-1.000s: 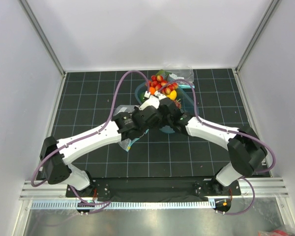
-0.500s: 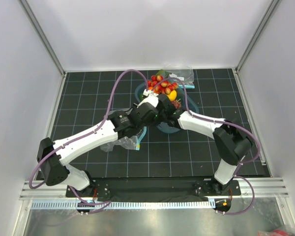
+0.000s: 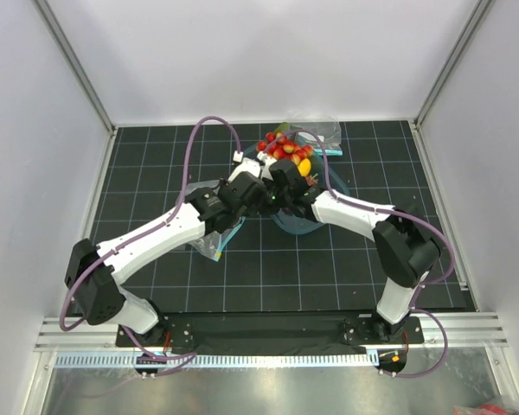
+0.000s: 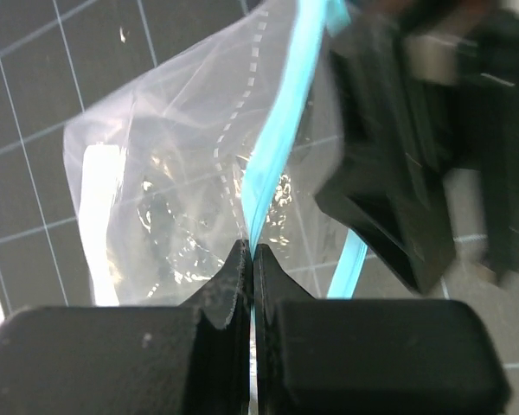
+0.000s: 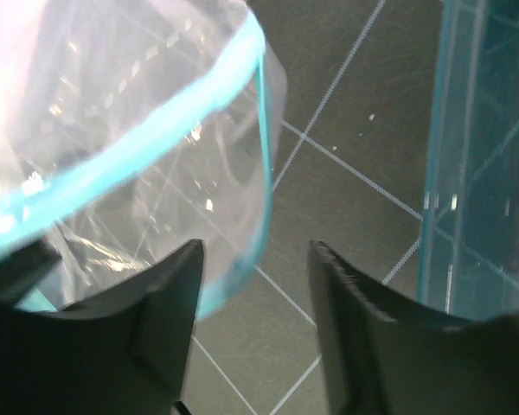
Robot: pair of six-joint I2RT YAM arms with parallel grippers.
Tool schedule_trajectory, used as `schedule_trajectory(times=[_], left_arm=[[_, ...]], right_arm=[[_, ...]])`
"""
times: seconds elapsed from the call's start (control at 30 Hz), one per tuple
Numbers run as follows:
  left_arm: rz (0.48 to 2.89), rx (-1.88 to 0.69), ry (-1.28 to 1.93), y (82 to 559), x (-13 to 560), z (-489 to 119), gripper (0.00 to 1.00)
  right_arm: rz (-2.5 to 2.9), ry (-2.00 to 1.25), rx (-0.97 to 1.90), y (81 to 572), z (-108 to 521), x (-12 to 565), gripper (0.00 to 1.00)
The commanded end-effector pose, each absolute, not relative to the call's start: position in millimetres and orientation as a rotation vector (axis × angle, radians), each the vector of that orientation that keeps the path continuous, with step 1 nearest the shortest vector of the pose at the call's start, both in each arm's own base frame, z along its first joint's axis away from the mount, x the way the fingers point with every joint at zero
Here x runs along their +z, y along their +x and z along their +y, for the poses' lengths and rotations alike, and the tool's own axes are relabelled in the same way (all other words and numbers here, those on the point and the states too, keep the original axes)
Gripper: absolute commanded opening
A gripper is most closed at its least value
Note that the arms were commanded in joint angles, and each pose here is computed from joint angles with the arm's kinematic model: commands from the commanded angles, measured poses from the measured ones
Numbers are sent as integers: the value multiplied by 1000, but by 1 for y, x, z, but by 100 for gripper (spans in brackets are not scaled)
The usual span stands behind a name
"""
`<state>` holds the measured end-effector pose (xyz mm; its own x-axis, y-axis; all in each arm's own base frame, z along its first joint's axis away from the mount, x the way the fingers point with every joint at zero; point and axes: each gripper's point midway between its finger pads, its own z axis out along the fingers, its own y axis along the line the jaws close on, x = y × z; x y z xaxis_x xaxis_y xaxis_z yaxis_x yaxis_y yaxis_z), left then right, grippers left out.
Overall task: Place the food in the zip-top bag and seal the zipper
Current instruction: Open the zipper of the food storage bag.
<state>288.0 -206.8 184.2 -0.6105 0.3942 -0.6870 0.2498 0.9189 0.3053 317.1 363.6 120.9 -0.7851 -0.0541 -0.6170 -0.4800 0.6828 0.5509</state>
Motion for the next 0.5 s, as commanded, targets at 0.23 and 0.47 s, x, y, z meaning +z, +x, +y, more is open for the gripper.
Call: schedule_trajectory(times=[0.23,0.47], left_arm=[[2317,138,297,310,179,-200,0],[2308,139,269,313,185,-194,0]], right_arm=[[2106,-382,913,326,335,161,75],[1966,-236,724,340,286,197,97]])
